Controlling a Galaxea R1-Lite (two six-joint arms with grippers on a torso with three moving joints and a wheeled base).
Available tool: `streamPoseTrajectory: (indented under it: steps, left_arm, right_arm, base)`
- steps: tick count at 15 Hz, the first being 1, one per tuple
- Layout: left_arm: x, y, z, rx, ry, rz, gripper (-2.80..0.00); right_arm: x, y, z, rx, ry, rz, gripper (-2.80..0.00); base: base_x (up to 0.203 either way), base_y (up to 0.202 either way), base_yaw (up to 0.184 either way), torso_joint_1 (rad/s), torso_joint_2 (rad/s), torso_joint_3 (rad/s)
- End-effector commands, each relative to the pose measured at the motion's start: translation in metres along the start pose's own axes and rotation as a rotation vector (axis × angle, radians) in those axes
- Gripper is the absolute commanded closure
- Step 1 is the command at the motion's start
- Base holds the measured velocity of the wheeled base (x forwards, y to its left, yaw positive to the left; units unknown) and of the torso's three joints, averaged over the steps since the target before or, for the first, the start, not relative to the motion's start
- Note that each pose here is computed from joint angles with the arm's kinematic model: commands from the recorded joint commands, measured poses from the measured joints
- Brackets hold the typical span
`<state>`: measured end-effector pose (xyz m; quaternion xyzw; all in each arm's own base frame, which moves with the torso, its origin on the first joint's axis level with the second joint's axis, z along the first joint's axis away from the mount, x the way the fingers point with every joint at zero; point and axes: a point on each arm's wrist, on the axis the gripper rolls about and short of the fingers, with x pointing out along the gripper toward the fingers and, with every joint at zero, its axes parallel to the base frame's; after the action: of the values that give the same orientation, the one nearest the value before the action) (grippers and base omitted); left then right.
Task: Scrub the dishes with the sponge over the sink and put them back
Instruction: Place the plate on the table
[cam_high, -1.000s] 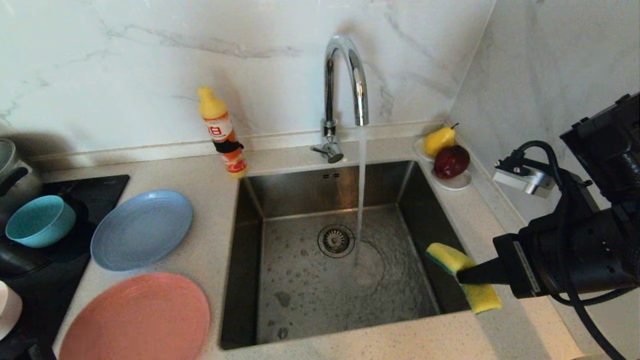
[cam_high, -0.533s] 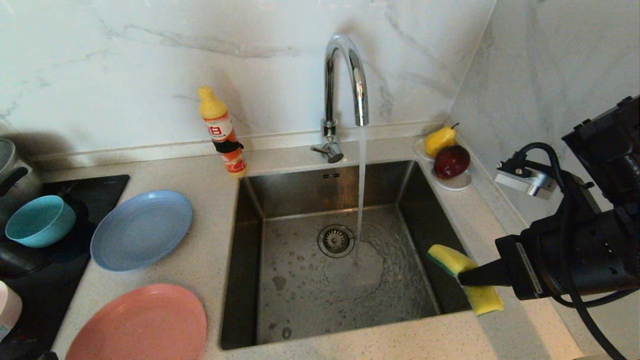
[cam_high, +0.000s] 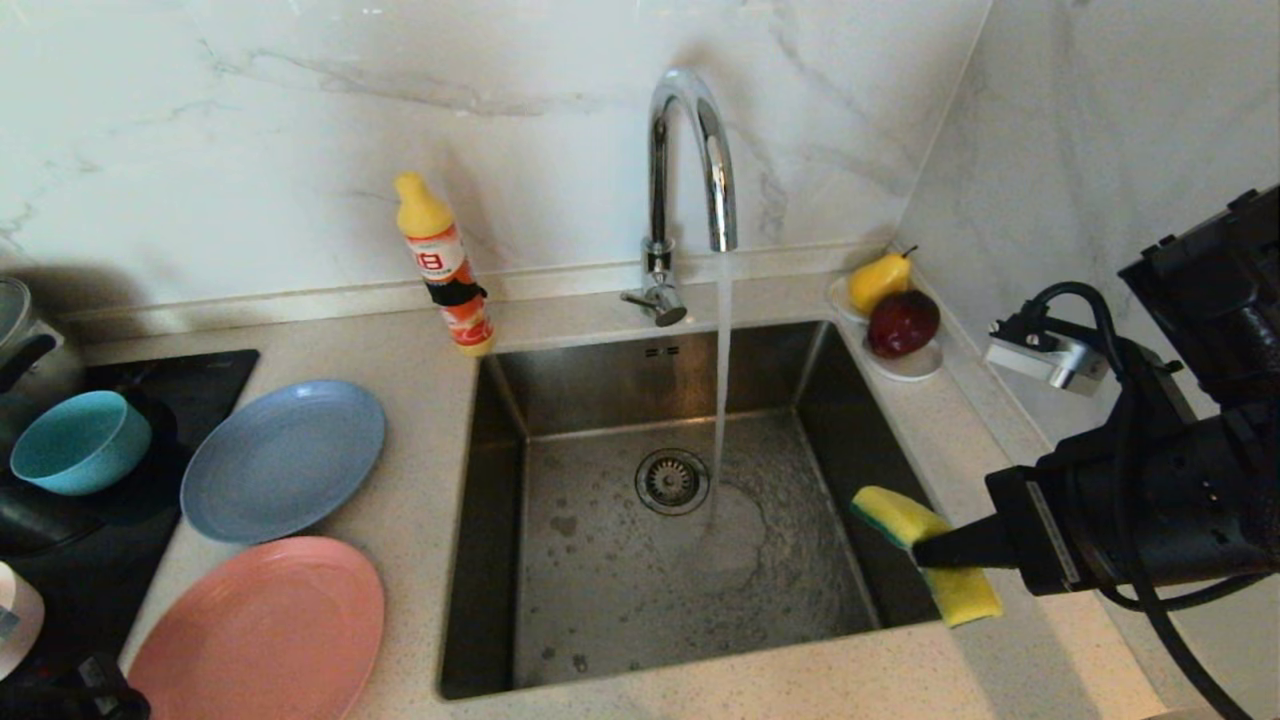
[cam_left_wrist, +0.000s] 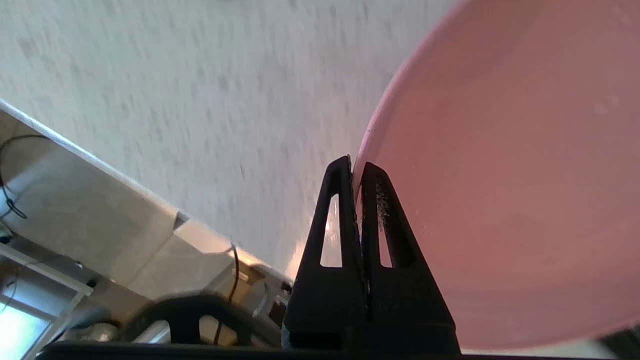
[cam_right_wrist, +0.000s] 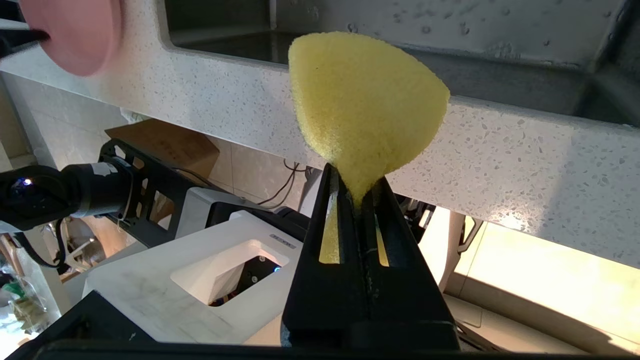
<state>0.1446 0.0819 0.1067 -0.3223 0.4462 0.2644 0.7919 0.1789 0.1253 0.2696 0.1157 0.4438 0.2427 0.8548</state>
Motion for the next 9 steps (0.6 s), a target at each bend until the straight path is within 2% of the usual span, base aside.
streamPoseTrajectory:
  steps: [1,7,9]
  left_arm:
    - [0.013,0.001,0.010,-0.018,0.005,0.012,0.00]
    - [0.015,0.006,0.034,-0.058,-0.066,0.016,0.00]
    - [0.013,0.008,0.036,-0.056,-0.073,0.017,0.00]
  right_arm:
    - [0.004,0.000,0.000,0.003,0.014,-0.004,0.00]
    - [0.011,-0.001,0.002,0.005,0.015,-0.005,0.00]
    - [0.013,-0.001,0.002,0.005,0.020,-0.008,0.00]
  base:
    - [0.000,0.000,0.000,0.000,0.00,0.000]
    - [0.000,0.000,0.000,0.000,0.00,0.000]
    - [0.000,0.000,0.000,0.000,0.00,0.000]
